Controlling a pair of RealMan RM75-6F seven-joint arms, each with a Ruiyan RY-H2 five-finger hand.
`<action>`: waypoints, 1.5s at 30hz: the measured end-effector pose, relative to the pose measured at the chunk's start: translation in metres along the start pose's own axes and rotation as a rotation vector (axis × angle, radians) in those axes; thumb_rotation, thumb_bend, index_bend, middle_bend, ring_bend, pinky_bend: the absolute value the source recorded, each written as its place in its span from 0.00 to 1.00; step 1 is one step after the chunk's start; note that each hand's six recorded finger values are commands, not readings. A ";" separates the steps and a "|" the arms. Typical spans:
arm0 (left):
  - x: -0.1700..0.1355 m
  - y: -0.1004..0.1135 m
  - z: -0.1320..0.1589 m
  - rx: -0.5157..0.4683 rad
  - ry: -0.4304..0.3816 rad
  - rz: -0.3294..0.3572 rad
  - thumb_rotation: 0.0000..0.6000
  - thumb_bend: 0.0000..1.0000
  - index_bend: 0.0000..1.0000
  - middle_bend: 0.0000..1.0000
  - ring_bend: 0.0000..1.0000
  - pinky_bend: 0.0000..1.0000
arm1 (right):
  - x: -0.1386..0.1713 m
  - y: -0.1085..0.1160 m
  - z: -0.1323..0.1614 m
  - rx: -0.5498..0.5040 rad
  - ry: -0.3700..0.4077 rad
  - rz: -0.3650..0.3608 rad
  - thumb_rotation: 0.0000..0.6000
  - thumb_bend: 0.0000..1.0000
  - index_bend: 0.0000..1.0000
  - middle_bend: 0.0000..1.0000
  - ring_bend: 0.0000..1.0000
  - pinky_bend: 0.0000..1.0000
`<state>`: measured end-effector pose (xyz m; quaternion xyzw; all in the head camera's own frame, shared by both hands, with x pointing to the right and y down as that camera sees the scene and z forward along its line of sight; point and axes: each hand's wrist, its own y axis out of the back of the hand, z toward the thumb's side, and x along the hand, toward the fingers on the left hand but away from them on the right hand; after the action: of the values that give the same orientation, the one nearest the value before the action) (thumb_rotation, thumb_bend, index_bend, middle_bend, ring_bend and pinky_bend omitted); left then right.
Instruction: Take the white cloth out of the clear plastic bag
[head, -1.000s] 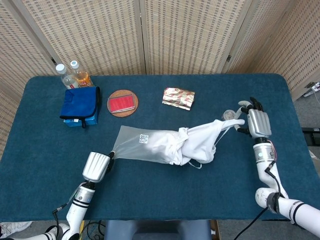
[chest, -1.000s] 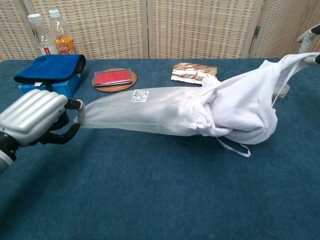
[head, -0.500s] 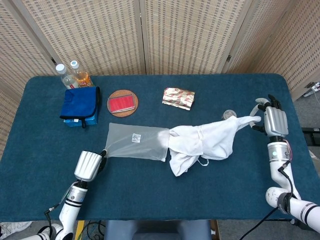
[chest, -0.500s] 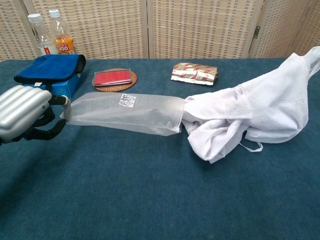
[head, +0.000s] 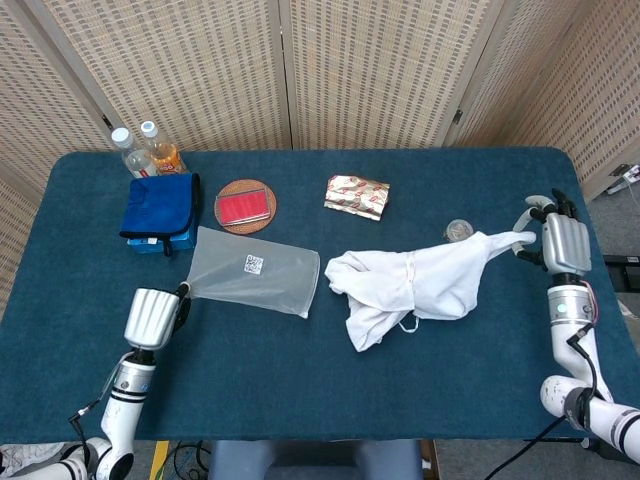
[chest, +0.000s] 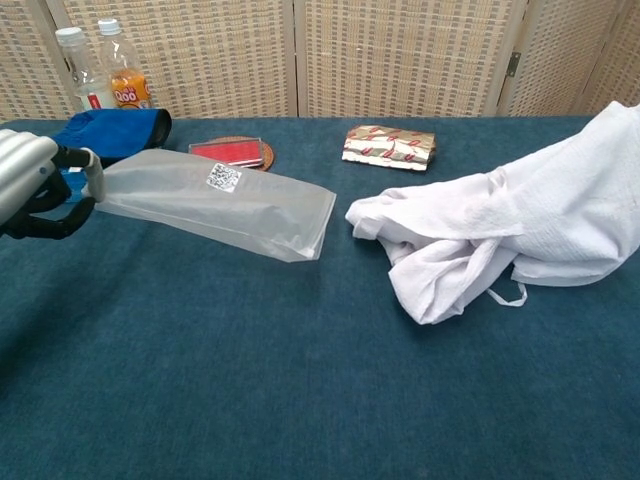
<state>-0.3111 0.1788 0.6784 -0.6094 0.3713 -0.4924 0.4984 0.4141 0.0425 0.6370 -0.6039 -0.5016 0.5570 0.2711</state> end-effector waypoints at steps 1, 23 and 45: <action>0.000 0.001 -0.003 0.004 0.004 0.001 1.00 0.49 0.82 1.00 1.00 1.00 | 0.000 0.002 -0.001 0.000 -0.003 -0.004 1.00 0.55 0.87 0.24 0.00 0.09; -0.002 0.019 -0.024 0.014 0.018 0.041 1.00 0.49 0.77 1.00 1.00 1.00 | 0.004 0.022 -0.007 -0.030 -0.003 -0.049 1.00 0.53 0.84 0.24 0.00 0.09; -0.003 0.047 -0.029 -0.003 0.024 0.030 1.00 0.00 0.06 0.64 0.75 1.00 | 0.022 0.016 0.019 -0.040 0.120 0.005 1.00 0.00 0.00 0.20 0.00 0.09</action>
<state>-0.3385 0.1643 0.6328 -0.5984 0.3872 -0.4917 0.5001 0.3985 0.0526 0.6099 -0.6427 -0.4940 0.5103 0.2872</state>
